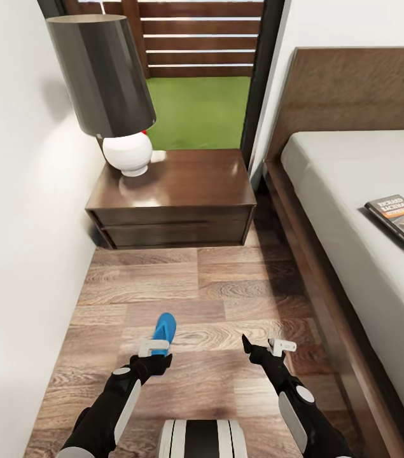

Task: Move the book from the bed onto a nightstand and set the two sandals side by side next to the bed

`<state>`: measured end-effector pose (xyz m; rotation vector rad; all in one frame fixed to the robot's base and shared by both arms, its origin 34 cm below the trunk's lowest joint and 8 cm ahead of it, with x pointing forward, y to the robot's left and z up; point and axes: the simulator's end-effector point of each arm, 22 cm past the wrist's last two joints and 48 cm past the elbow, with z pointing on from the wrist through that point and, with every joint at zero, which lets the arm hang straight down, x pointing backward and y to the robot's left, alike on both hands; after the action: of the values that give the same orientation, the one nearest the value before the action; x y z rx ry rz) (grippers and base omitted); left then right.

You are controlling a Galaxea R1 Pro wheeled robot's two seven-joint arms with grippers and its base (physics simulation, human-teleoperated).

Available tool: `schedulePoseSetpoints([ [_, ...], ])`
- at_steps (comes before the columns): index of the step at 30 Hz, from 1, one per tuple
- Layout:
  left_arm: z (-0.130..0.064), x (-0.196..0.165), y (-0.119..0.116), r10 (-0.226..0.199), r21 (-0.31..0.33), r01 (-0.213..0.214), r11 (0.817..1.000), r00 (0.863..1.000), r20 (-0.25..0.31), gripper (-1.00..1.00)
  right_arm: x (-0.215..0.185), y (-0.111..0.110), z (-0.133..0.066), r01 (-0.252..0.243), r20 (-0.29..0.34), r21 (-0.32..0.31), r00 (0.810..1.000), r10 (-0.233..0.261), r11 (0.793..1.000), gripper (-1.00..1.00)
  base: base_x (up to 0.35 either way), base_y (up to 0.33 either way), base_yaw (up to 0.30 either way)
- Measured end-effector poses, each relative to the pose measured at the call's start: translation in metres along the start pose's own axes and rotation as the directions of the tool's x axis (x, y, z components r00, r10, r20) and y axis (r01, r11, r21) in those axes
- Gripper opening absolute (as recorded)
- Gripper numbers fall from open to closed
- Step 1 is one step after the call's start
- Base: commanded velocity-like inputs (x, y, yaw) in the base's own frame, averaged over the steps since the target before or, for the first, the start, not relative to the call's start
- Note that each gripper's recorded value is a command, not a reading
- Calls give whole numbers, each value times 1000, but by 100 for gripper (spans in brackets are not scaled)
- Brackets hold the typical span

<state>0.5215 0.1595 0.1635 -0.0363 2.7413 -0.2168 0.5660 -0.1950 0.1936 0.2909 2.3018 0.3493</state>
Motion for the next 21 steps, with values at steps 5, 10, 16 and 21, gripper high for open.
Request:
schedulePoseSetpoints([
  [5, 0, 0, 0, 0, 0, 0, 1000, 1000, 1, 100, 0, 0, 0, 0, 0, 0, 1000, 0, 1000, 100, 173, 0, 0],
  [10, 0, 0, 0, 0, 0, 0, 1000, 1000, 0, 100, 0, 0, 0, 0, 0, 0, 1000, 0, 1000, 100, 28, 0, 0],
  [16, 0, 0, 0, 2, 0, -2, 1000, 1000, 0, 100, 0, 0, 0, -1, 0, 0, 1000, 1, 1000, 100, 167, -56, 0],
  [21, 0, 0, -1, 4, 1, -4, 1000, 1000, 0, 100, 0, 1, 0, 0, -1, 0, 1000, 0, 1000, 100, 137, -66, 0],
])
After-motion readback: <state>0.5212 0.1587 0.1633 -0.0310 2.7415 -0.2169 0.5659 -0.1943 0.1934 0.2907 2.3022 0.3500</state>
